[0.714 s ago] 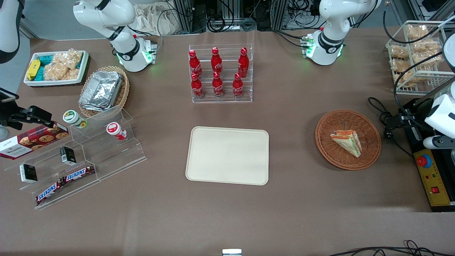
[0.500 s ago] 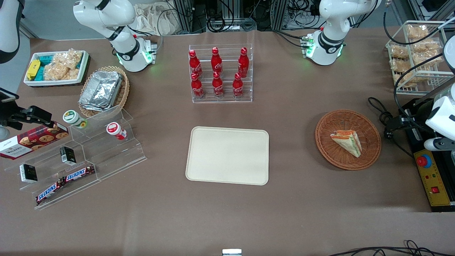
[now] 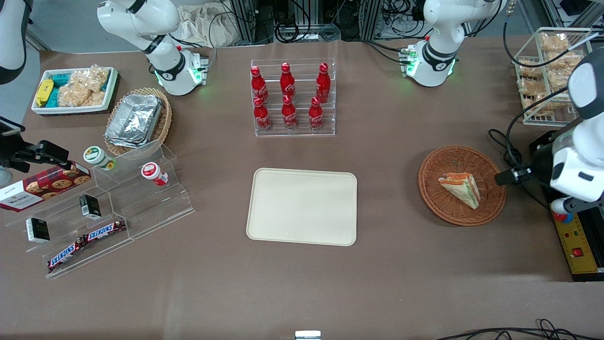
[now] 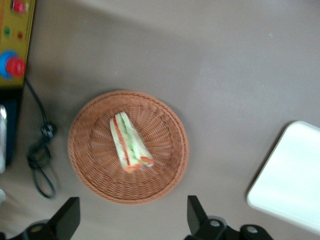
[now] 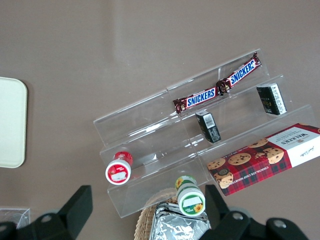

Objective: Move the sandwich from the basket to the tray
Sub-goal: 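Move the left gripper down over the wrapped sandwich in the wicker basket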

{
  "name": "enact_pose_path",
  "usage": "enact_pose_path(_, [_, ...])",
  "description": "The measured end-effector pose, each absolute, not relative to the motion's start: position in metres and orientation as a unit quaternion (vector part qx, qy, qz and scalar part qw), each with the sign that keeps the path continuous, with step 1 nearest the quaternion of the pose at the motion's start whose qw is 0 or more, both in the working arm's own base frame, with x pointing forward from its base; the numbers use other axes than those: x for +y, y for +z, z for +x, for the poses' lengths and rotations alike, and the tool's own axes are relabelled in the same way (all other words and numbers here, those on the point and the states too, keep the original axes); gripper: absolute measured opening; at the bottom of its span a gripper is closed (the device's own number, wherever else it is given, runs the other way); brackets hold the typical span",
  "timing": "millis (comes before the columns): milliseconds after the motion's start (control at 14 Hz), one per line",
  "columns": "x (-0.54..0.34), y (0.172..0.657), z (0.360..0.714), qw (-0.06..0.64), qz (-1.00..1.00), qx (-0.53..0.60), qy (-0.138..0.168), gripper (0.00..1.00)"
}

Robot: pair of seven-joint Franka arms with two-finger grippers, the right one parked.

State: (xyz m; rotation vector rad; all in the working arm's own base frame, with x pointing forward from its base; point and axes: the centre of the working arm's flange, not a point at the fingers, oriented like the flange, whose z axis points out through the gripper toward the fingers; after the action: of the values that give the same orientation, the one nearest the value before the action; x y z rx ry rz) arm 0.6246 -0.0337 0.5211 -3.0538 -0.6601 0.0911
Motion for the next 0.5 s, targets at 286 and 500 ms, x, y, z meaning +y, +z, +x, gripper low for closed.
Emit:
enact_pose_path(286, [-0.050, 0.464, 0.622, 0.022, -0.945, -0.322, 0.054, 0.95])
enact_pose_path(500, [-0.045, 0.422, 0.614, 0.028, -0.933, -0.354, 0.062, 0.98])
